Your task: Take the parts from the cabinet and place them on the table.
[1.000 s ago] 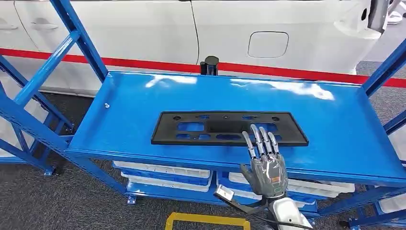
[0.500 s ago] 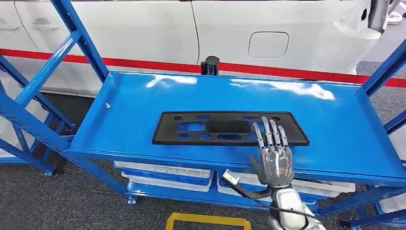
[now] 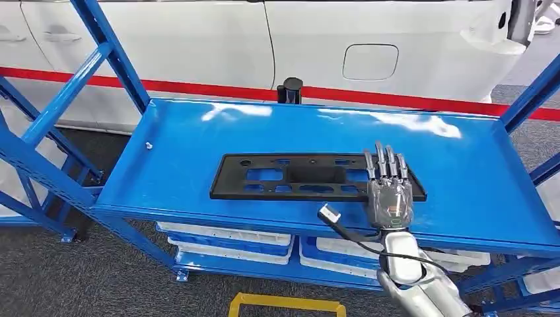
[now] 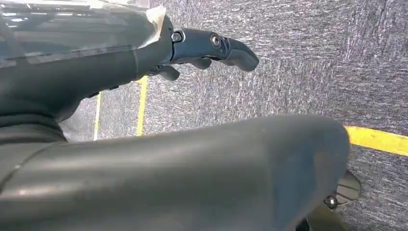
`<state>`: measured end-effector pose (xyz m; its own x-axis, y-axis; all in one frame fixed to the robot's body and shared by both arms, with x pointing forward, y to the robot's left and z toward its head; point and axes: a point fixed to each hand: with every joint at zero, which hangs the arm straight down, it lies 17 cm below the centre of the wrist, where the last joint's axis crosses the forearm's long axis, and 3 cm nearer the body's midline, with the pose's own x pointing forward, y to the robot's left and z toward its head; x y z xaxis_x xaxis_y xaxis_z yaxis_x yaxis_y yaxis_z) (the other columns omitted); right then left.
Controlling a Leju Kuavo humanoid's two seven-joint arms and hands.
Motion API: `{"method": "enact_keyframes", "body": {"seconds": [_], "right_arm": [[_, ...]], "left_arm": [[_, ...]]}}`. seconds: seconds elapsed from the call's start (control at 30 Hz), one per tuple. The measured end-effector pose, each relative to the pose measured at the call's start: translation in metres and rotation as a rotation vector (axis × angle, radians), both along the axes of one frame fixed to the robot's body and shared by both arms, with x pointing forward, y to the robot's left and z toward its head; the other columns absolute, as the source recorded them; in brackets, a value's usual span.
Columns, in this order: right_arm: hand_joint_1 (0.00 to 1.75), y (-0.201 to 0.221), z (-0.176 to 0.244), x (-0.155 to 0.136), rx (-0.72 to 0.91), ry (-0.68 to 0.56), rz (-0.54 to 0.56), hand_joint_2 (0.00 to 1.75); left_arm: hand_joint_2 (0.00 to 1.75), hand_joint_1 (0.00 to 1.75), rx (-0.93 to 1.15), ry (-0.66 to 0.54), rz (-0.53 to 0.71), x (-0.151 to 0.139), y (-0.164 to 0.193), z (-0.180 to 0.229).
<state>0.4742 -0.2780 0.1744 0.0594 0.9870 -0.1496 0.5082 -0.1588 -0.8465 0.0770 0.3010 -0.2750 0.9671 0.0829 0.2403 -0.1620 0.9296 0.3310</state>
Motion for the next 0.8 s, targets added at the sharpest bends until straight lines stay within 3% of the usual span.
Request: {"method": "enact_keyframes", "body": {"seconds": [0.33, 0.77, 0.8], "right_arm": [[1.75, -0.035, -0.022, 0.015, 0.0, 0.056, -0.083, 1.75], [1.75, -0.052, -0.014, 0.013, 0.005, 0.028, -0.139, 1.75], [1.75, -0.053, -0.014, 0.013, 0.004, 0.027, -0.14, 1.75]], "left_arm": [[0.0, 0.0, -0.001, -0.013, -0.024, 0.003, 0.0, 0.0], [0.0, 0.0, -0.004, -0.032, -0.046, 0.006, 0.001, 0.001], [1.75, 0.0, -0.004, -0.032, -0.046, 0.006, 0.001, 0.001]]}}
